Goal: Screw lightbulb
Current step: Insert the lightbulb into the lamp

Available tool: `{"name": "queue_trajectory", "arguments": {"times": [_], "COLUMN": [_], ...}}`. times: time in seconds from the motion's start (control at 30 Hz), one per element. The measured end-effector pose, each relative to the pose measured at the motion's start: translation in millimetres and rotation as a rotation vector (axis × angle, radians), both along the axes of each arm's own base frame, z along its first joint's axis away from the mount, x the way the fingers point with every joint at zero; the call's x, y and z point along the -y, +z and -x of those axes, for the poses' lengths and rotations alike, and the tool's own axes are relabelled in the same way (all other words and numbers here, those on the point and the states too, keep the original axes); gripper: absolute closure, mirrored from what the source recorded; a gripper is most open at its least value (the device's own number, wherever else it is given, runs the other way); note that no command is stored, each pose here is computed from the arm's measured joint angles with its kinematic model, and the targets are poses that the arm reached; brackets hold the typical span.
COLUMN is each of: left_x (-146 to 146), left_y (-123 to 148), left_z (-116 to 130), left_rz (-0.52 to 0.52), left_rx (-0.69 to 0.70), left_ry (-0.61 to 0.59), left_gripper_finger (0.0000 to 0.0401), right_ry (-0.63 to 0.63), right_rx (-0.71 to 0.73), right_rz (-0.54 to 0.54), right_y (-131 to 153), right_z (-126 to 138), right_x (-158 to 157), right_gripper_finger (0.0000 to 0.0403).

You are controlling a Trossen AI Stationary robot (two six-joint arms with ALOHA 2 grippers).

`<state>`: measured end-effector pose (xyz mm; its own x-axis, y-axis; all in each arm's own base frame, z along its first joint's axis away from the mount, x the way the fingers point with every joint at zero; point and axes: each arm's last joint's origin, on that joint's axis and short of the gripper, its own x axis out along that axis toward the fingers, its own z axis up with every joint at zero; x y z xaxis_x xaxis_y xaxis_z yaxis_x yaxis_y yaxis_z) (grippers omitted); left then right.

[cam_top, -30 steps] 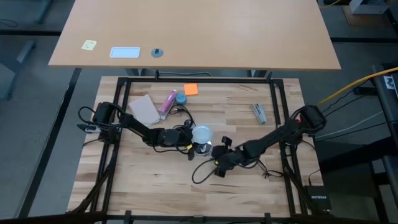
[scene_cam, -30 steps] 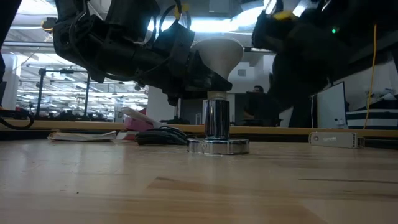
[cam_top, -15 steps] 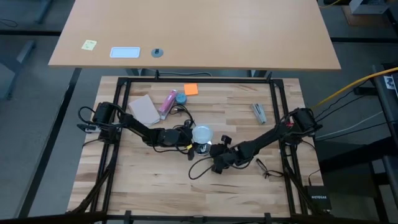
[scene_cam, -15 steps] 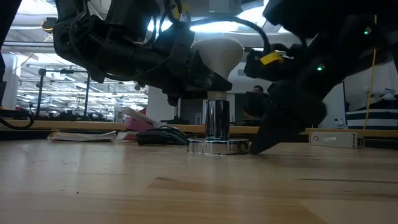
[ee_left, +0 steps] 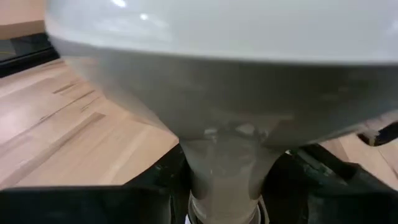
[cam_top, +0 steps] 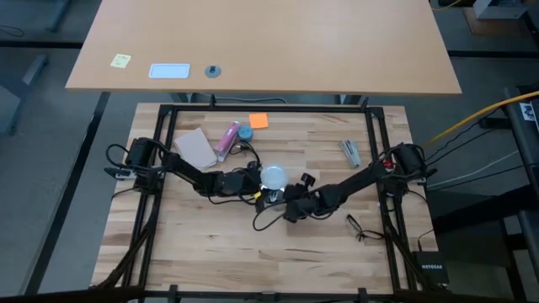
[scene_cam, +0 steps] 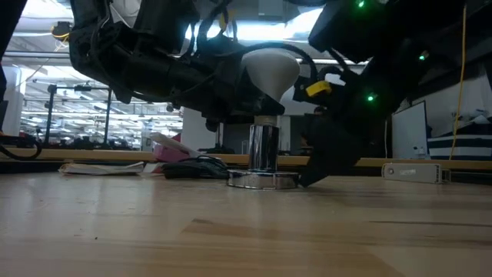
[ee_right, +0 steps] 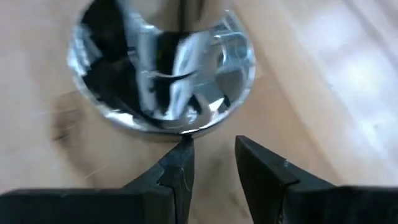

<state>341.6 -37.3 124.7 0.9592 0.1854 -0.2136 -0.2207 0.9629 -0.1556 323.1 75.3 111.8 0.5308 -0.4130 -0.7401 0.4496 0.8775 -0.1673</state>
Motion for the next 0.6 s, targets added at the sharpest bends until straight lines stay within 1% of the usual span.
{"name": "queue_trajectory", "arguments": {"times": [0.13,0.4,0.5,0.6], "left_x": [0.6,1.3,1.2,1.3], "left_y": [0.0,0.0,0.0,0.0], "left_z": [0.0,0.0,0.0,0.0], "left_rz": [0.006,0.009,0.009,0.004], "left_rx": [0.001,0.000,0.000,-0.001], "left_ry": [-0.012,-0.020,-0.020,-0.021], "left_gripper_finger": [0.0260,0.0260,0.0260,0.0260], "right_ry": [-0.020,0.006,0.030,0.051], "right_rx": [-0.006,-0.057,-0.074,-0.085], "right_rz": [0.055,0.102,0.107,0.097], "right_y": [0.8,0.8,4.0,13.9], "right_z": [-3.2,-6.4,-4.9,0.3], "right_x": [13.4,32.0,31.8,28.4], "right_gripper_finger": [0.0282,0.0282,0.0282,0.0282]}}
